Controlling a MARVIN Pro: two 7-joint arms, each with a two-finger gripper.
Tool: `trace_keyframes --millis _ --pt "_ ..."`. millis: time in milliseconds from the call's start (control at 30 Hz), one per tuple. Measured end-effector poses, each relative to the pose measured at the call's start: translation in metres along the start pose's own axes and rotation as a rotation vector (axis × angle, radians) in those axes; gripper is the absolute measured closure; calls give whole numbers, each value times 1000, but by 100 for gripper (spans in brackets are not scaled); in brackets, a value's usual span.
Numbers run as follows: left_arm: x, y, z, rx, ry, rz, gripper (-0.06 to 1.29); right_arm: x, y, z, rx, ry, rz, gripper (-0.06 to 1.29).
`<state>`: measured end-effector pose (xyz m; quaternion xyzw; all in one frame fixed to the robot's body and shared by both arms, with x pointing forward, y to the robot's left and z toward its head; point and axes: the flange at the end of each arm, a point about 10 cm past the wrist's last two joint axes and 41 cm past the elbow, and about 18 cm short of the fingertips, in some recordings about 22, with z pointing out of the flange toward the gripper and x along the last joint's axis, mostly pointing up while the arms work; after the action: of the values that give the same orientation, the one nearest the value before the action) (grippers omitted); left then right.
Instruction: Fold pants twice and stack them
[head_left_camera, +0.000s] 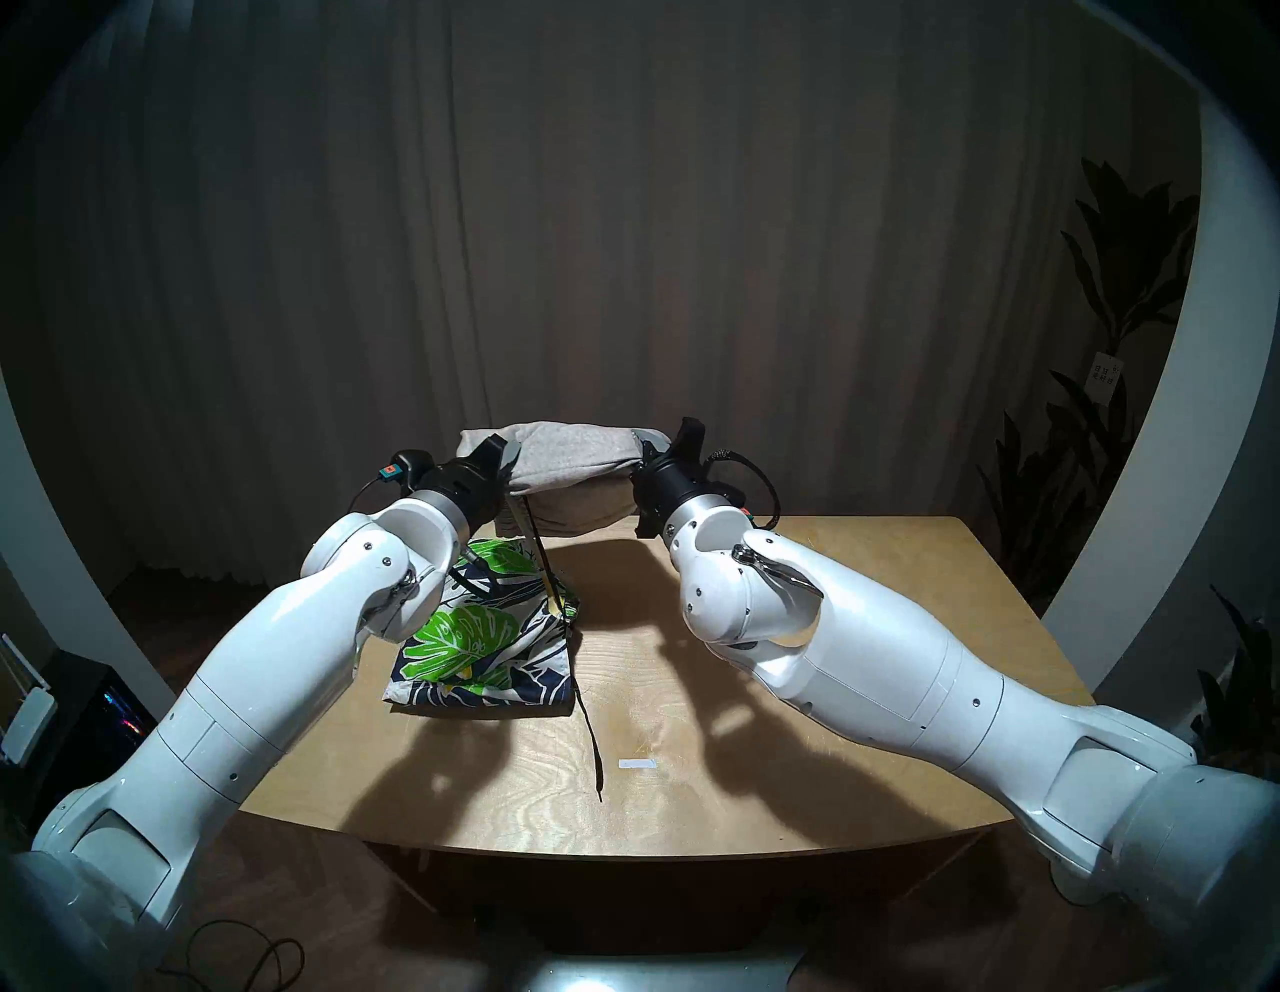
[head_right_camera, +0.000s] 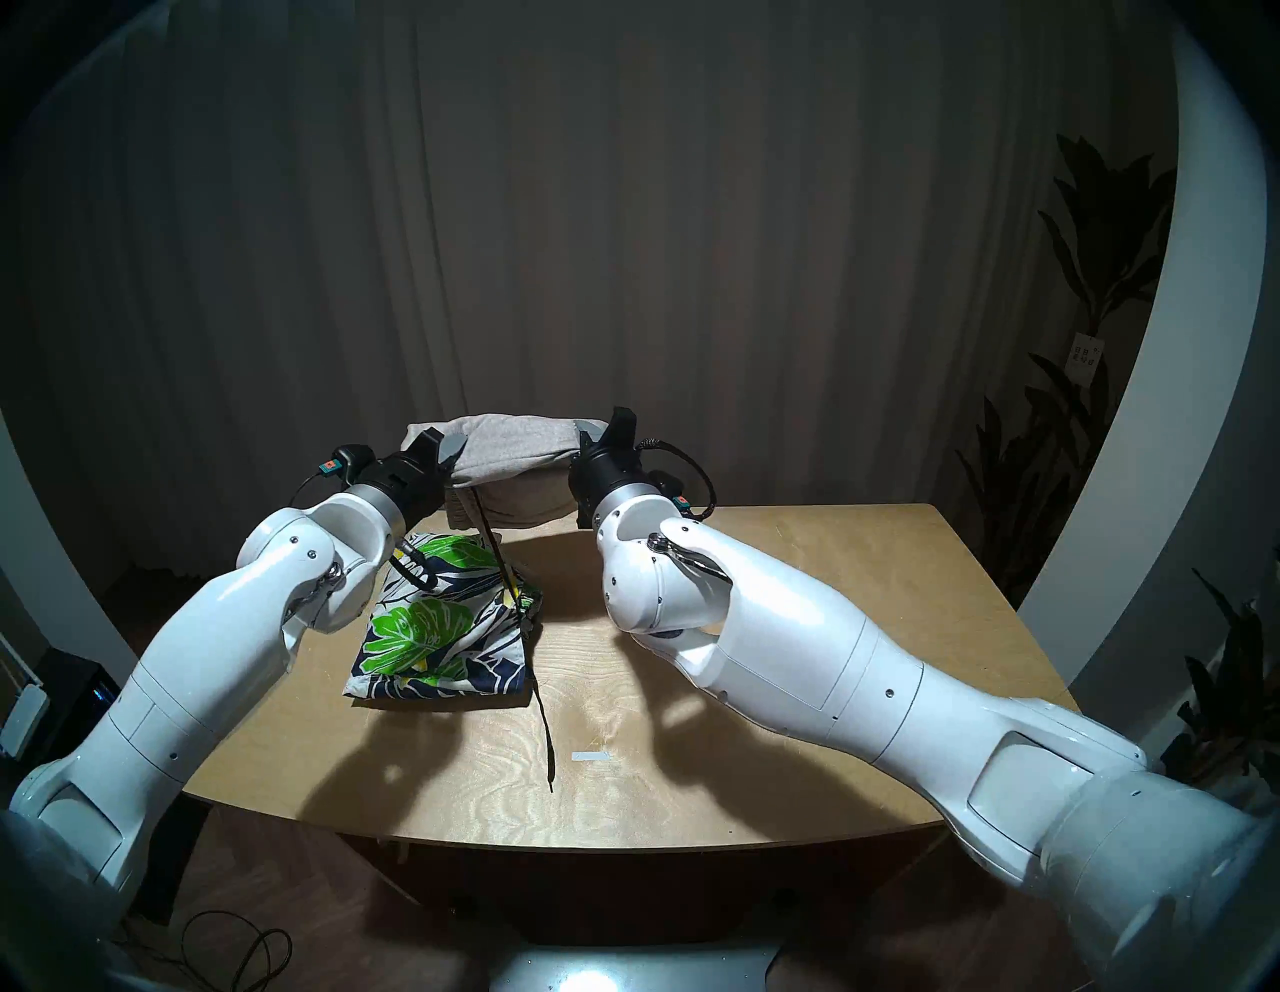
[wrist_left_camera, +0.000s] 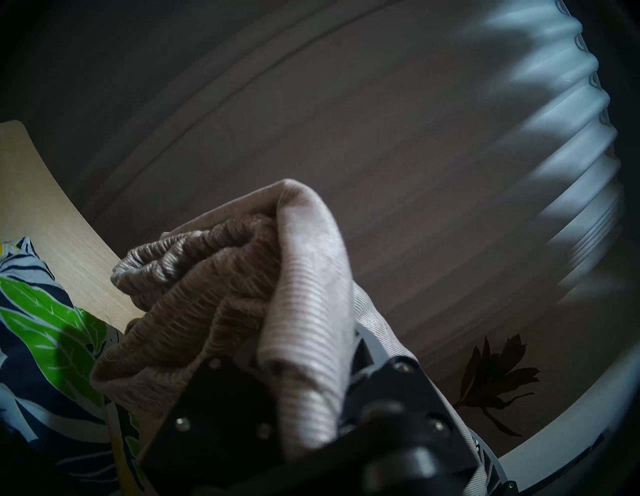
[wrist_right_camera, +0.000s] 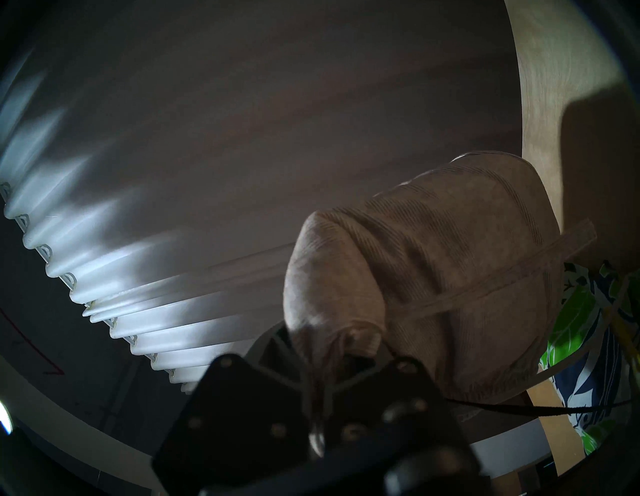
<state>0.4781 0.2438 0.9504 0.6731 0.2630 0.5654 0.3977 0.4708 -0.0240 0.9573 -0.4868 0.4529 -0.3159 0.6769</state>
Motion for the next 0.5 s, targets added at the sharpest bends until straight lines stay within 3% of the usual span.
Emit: trace_keyframes --millis 367,500 --pt "23 -19 -3 -23 18 6 117 -21 12 13 -1 -31 -50 121" --pt "28 -38 -10 -36 29 29 117 -31 28 11 -12 -62 -88 122"
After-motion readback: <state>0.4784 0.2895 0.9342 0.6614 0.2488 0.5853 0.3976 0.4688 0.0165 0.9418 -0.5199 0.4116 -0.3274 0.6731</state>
